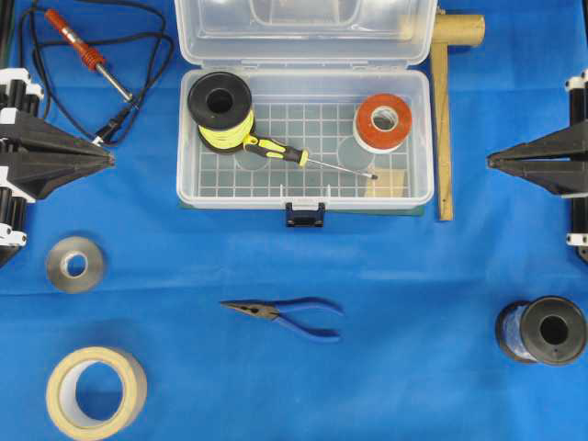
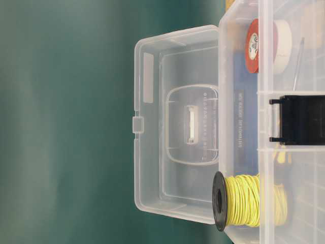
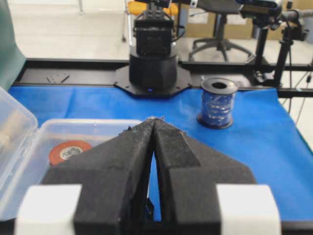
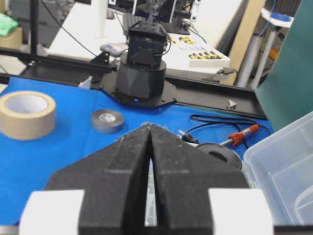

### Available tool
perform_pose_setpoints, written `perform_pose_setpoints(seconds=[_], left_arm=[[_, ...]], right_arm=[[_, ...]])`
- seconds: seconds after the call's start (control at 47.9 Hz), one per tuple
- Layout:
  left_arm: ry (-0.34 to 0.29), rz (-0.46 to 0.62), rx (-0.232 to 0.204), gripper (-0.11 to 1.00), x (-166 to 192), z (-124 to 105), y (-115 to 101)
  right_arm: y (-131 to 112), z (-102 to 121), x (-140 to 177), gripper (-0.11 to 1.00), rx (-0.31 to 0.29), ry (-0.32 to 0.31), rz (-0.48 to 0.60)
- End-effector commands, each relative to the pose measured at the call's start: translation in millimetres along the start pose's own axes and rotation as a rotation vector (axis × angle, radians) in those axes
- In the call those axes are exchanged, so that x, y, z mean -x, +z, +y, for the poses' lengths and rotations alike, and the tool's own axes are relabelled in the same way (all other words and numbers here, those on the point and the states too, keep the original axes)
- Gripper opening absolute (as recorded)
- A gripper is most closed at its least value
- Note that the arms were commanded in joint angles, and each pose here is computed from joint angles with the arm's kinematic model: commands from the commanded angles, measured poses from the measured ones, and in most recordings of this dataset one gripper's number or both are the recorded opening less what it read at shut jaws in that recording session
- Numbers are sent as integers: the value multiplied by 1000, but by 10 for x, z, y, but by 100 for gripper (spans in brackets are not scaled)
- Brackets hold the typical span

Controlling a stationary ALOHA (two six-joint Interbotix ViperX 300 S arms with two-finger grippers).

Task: Pick the screwdriver from the toolbox among several items.
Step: 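Move the right gripper from rest over the toolbox toward the screwdriver, then lower the right gripper and close it on the yellow-black screwdriver handle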

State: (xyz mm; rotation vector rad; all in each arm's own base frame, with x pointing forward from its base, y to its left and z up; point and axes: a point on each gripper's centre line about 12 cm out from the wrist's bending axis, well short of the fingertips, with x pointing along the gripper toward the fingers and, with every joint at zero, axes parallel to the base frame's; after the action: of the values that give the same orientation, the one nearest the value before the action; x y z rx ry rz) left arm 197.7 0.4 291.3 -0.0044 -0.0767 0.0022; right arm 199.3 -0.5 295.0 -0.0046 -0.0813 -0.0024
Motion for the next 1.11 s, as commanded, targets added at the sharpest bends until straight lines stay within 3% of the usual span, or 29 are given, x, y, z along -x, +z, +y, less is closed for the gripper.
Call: perform_pose_setpoints(seconds=[0.0,0.397,0.668,0.752,0.94,1.003,1.086], left_arm=[[10,-15,26,0,-23,13,61],[12,-8,31,0,-30,16,48],[33,-5,27,0,-37,60,40],[47,-4,28,0,-34,87,34],[61,7,26,0,-34,115,15],[60,13,27,0,-33,112,4],[61,17,26,0,-31,115,-6]], right_arm=[[78,-10,-41,0,-29,-6,-12],[137,-368,-737,0,-239,-168,327],[-96,-739,-1253,2,-340,-290,530],[-222,-837,-1410,15,-362,-316,611],[-469,-998,-1816,63,-374,-340,765],[-604,-1035,-1953,70,-377,-342,820],[-811,-1075,-2080,68,-386,-348,894]])
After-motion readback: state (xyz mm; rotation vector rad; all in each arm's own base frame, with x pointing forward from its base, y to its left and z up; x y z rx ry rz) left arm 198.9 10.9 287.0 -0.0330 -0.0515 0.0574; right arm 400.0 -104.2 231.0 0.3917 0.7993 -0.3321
